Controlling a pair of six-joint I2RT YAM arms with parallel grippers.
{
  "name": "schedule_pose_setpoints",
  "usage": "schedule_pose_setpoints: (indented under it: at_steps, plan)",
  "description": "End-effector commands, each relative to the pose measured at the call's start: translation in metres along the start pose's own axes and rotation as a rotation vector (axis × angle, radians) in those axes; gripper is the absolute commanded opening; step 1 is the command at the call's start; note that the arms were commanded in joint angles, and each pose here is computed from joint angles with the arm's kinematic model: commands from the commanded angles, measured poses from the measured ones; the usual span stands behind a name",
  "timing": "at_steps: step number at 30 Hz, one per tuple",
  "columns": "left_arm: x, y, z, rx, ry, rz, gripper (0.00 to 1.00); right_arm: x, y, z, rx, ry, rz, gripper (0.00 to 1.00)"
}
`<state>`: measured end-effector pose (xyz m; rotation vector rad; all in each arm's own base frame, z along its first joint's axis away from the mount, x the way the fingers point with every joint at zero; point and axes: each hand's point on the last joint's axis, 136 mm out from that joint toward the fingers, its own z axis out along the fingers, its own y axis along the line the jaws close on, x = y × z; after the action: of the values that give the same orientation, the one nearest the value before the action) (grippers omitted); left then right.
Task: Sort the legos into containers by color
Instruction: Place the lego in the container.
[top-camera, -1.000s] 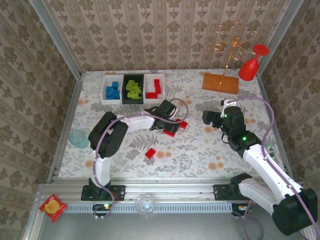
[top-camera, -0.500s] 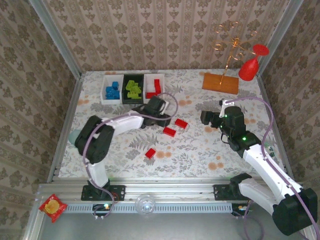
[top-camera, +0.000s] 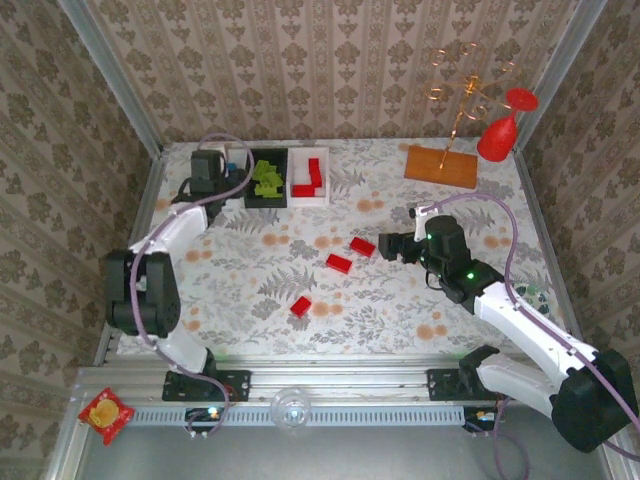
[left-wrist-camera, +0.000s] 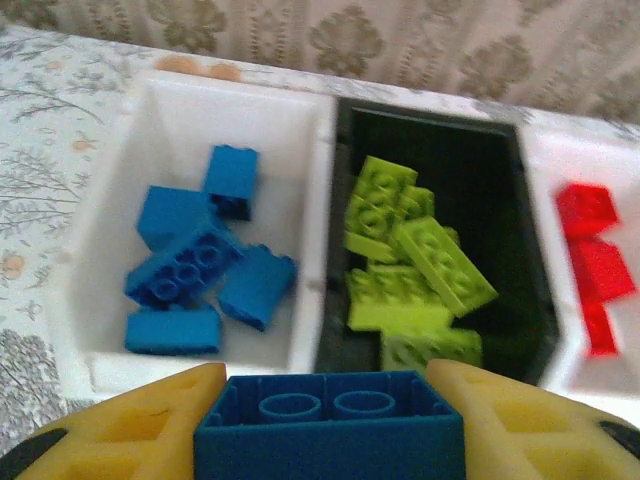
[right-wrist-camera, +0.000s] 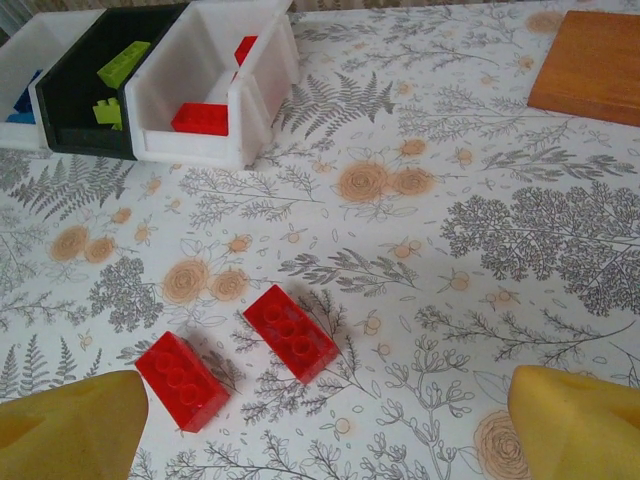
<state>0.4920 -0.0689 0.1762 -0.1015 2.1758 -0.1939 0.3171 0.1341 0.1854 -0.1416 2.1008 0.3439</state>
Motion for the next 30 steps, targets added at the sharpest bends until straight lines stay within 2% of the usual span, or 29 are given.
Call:
schedule_pose_setpoints:
  at_steps: [1,7,11,14,17,22,30]
  plan:
    - [-0.021,0.011,0.025,-0.003,-0.017,-0.059,0.45,-0.010,0.004,-0.002,-0.008,-0.033,-0.023,0.94]
    - [-0.032,0.034,0.079,-0.056,0.042,-0.067,0.48,-0.009,0.004,-0.001,-0.005,-0.031,-0.024,0.94]
    - [-0.040,0.040,0.095,-0.070,0.052,-0.063,0.53,-0.009,0.003,-0.001,0.003,-0.033,-0.028,0.94]
    - [-0.046,0.044,0.099,-0.072,0.052,-0.057,0.62,-0.009,0.003,-0.001,0.003,-0.035,-0.033,0.94]
    - [-0.054,0.045,0.095,-0.071,0.032,-0.058,0.70,-0.009,0.003,-0.001,0.008,-0.039,-0.039,0.94]
    - [-0.069,0.039,0.078,-0.053,-0.009,-0.061,0.74,-0.010,0.003,-0.003,0.009,-0.048,-0.046,0.94]
    - [-0.080,-0.010,0.027,0.036,-0.087,-0.007,0.76,-0.010,0.005,-0.003,0.003,-0.058,-0.057,0.94]
